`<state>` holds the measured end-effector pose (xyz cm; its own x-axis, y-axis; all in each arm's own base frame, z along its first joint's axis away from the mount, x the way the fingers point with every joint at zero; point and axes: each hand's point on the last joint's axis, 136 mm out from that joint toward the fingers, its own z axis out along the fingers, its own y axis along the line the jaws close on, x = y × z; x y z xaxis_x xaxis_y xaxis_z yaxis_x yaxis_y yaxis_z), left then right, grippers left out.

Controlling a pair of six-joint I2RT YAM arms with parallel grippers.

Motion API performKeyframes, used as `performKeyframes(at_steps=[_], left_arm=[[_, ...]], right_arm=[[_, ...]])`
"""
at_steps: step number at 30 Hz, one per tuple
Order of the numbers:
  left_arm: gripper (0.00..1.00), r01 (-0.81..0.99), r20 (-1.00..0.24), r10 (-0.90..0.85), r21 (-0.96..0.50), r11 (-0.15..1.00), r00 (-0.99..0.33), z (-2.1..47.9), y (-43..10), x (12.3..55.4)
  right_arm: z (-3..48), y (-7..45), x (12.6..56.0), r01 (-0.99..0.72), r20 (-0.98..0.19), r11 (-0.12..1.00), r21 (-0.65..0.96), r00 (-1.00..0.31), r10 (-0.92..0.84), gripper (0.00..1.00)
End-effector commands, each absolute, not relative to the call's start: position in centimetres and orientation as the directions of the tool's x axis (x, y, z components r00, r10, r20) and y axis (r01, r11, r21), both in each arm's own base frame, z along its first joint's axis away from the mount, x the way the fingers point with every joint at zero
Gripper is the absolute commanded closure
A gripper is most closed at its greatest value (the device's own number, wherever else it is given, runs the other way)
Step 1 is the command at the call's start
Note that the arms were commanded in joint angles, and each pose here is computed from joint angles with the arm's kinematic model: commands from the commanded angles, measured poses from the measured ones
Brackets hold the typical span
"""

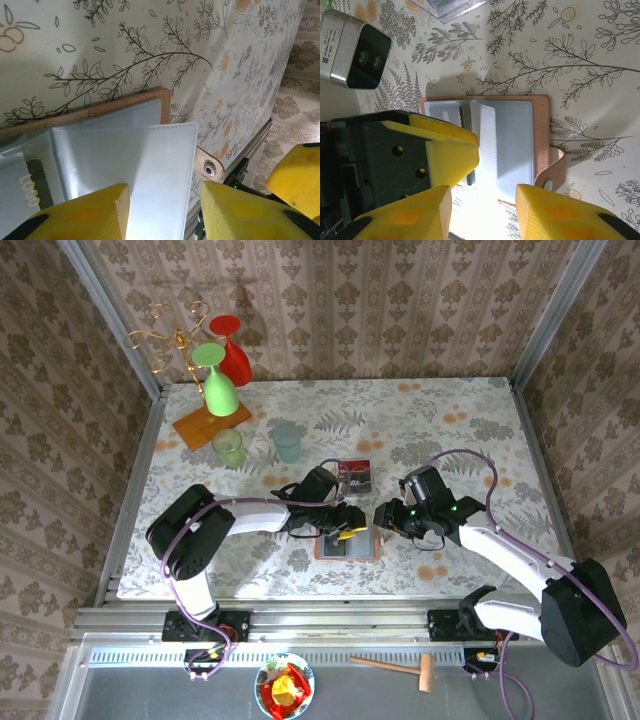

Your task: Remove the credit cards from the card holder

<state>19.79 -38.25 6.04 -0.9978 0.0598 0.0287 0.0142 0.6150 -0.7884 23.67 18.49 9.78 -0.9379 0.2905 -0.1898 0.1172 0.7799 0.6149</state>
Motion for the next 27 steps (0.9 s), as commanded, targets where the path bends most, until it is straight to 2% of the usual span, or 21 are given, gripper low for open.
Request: performKeyframes(at_steps=[1,18,27], left_arm=[[0.57,0.039,0.008,0.078,-0.807,0.589,-0.997,6.8,-38.7,20.1],[0.58,0.032,0.004,0.063,-0.827,0.561,-0.998,6.6,-38.7,21.3],[0.58,0.009,0.045,0.084,-0.832,0.555,-0.995,5.5,-39.1,20.9]], right_arm=[[9.9,18.7,23.4,0.123,-0.172,0.763,0.635,-0.940,0.295,0.60],[10.8,20.5,23.3,0.113,-0.153,0.739,0.665,-0.947,0.283,0.65],[11.6,19.1,23.1,0.124,-0.200,0.764,0.634,-0.927,0.316,0.66]])
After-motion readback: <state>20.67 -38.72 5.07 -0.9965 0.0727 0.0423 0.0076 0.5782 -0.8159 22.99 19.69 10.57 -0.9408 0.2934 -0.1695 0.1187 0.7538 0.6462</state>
